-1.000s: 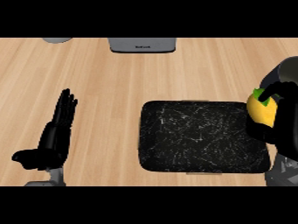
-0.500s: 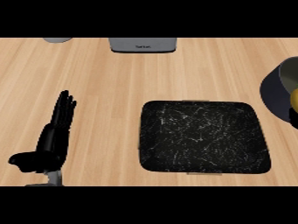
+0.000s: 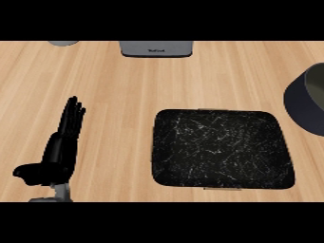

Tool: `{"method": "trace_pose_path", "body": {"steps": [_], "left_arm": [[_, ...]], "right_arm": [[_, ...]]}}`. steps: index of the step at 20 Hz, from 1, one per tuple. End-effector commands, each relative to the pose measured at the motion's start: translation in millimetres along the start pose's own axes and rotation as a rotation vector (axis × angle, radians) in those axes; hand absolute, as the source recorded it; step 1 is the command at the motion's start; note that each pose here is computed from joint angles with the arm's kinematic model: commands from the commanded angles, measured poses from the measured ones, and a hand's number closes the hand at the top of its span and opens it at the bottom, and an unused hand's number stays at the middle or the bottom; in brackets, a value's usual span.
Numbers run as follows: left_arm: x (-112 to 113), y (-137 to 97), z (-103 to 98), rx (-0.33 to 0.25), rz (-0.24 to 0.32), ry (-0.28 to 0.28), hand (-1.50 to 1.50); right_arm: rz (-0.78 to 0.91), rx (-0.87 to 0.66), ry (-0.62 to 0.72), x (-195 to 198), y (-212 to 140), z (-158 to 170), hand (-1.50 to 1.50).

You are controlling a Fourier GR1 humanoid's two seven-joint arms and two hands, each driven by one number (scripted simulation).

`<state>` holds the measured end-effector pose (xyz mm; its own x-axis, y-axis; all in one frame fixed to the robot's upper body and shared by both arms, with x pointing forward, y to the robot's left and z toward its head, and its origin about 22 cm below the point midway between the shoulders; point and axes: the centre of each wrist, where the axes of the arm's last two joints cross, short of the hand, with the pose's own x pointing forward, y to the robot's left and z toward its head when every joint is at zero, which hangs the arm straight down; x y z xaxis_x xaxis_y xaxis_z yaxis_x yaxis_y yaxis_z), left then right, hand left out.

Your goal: Pick the lemon from the tray and place it in the pot

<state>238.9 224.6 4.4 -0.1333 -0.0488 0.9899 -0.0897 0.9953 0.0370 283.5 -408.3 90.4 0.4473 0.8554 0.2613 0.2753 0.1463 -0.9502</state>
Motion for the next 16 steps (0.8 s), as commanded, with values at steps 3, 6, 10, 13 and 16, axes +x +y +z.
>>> {"method": "trace_pose_path", "body": {"steps": [3,6,10,13,16], "left_arm": [[21.9,8.2,5.4,-0.008,0.001,0.005,0.00],[10.8,-3.7,-4.6,-0.010,0.008,-0.008,0.00],[17.4,-9.0,-9.7,-0.024,0.013,-0.010,0.00],[2.6,1.5,-6.1,0.001,-0.003,-0.004,0.00],[-4.4,8.3,-0.7,-0.003,-0.003,0.000,0.00]], "right_arm": [[0.024,0.125,0.102,-37.1,45.3,-1.2,1.50],[0.073,0.218,0.228,-52.0,37.3,-14.6,1.50],[-0.035,0.298,0.228,-67.8,63.9,0.6,-1.50],[-0.236,0.227,0.139,-58.0,58.8,-5.3,-1.50],[-0.456,0.064,0.109,-60.4,40.4,-14.5,-1.50]]}}
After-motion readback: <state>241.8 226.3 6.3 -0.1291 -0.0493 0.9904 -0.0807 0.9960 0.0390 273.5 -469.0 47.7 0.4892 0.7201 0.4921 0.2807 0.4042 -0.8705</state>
